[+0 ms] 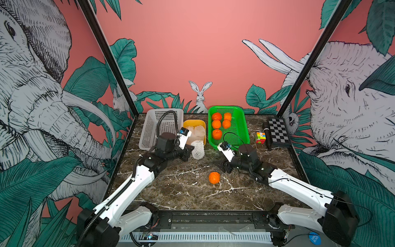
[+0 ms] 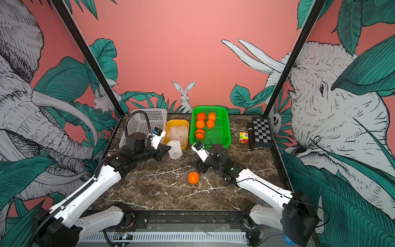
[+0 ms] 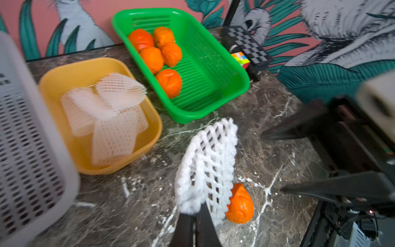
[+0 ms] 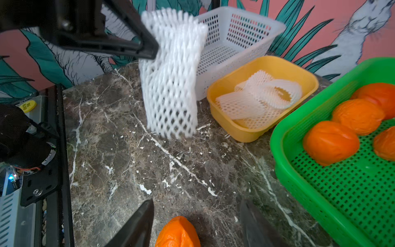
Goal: Remove foam nets from oranges
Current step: Place the foam net into the storage box.
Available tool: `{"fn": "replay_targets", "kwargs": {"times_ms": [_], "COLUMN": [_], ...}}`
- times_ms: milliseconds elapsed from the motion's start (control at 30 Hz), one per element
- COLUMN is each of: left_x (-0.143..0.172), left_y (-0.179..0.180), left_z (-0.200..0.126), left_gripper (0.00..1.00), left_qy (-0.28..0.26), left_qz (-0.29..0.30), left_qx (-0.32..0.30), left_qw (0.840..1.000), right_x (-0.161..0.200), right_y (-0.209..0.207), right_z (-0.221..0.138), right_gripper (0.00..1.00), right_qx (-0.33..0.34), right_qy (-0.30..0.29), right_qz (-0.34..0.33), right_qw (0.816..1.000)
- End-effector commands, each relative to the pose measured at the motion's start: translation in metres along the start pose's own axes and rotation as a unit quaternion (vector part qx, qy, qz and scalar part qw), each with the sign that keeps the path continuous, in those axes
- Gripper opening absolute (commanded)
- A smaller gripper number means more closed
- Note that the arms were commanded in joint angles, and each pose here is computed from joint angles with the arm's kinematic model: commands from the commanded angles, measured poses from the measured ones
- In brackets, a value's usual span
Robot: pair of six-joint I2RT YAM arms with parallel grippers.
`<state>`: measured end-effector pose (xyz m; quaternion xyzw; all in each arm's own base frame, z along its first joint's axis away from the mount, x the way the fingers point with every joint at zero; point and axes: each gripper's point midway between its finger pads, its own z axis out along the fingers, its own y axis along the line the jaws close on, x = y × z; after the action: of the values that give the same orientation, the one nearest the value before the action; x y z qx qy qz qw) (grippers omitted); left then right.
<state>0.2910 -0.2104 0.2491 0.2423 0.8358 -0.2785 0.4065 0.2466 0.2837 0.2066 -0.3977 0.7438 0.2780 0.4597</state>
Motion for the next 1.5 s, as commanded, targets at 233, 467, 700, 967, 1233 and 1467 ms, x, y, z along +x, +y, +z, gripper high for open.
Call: {"fn": "replay_targets", "kwargs": {"times_ms": [233,467,700,967,1233,1467], "left_x": [-0.015,-0.005,0.022,0.006,-0.007,-0.019], "left_y": [0.069,0.114,0.148,0.162,0.154,0.155], "left_z": [0.051,0.089,0.111,0.129,0.133,0.125], "left_gripper": [0.00,0.00,0.00,0.29,0.45,0.64], "left_qy": [0.161,0.257,0.307,0.275,0.262,0.245], "left_qz": [-0.102,-0.113,-0.099,-0.064,-0.044,-0.041], "left_qx": [0.025,-0.008,-0.058,-0.082,-0.078,-0.097], "left_qw": [0.981,0.960,0.945,0.956,0.961,0.964], "right_x": [-0.010,-0.011,-0.026,-0.056,-0.060,-0.069], "right_y": [-0.028,-0.030,-0.043,-0.044,-0.054,-0.066], "right_z": [0.002,0.017,0.031,0.075,0.124,0.162], "right_gripper": [0.65,0.64,0.61,0.47,0.37,0.31], "right_qx": [0.051,0.036,0.046,-0.006,-0.027,-0.029], "right_qy": [-0.004,0.004,-0.004,-0.041,-0.028,-0.026], "right_qz": [0.009,0.028,0.045,0.098,0.110,0.104], "right_qw": [0.999,0.999,0.998,0.994,0.993,0.994]}}
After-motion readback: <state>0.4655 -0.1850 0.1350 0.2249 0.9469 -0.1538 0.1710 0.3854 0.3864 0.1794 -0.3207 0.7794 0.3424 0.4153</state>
